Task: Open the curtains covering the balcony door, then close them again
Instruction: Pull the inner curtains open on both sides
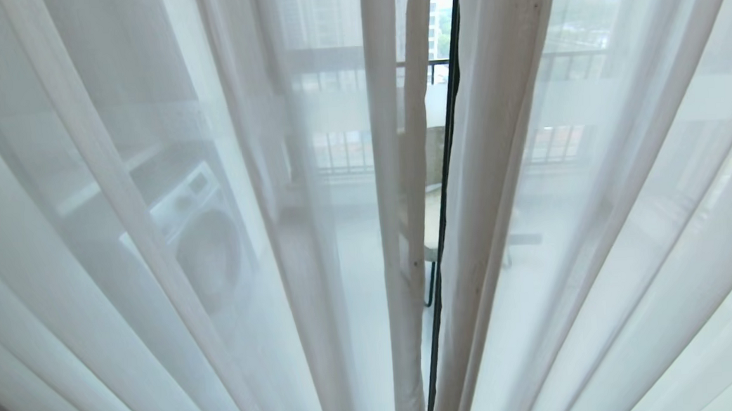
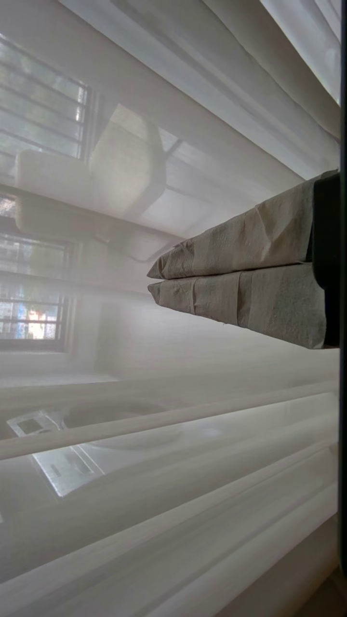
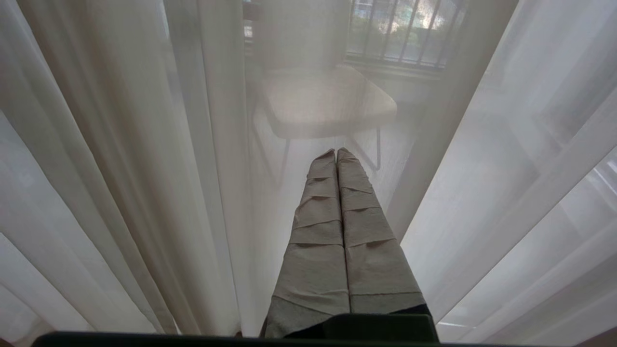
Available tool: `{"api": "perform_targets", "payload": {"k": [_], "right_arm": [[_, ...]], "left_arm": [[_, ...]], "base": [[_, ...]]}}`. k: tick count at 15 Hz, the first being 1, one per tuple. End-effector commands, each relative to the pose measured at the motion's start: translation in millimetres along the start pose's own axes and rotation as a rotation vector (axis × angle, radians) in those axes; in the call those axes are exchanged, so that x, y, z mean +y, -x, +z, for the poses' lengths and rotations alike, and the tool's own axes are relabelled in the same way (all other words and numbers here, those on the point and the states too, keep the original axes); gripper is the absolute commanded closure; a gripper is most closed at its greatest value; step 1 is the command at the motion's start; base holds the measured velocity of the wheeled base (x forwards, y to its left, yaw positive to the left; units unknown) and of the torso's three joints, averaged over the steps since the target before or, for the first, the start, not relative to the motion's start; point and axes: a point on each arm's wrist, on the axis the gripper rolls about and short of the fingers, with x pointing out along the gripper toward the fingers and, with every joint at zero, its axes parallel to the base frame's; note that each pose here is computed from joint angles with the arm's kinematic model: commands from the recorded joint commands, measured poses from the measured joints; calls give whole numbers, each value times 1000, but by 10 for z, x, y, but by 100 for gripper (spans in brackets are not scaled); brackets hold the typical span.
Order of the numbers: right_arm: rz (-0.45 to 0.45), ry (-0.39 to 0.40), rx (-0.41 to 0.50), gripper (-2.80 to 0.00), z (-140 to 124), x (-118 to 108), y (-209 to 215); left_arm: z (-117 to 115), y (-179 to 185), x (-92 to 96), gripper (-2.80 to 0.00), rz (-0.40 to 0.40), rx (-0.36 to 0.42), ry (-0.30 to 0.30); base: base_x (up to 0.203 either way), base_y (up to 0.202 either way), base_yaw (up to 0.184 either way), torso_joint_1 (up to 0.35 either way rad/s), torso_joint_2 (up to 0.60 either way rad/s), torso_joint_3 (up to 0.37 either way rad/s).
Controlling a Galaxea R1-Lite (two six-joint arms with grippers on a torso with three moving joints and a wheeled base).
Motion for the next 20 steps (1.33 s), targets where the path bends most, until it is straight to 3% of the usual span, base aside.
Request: {"api": "perform_targets", "payload": {"k": [1,16,20], "right_arm": [[1,1,0,0,0,0,0],[1,1,0,0,0,0,0],[1,1,0,0,0,0,0]], "left_arm": [[1,-1,0,0,1,1,0],[1,0,0,0,2,-1,-4],[332,115,-35,0,-46,-61,14]], "base": [[0,0,0,0,0,0],[0,0,0,0,0,0],[0,0,0,0,0,0]]}}
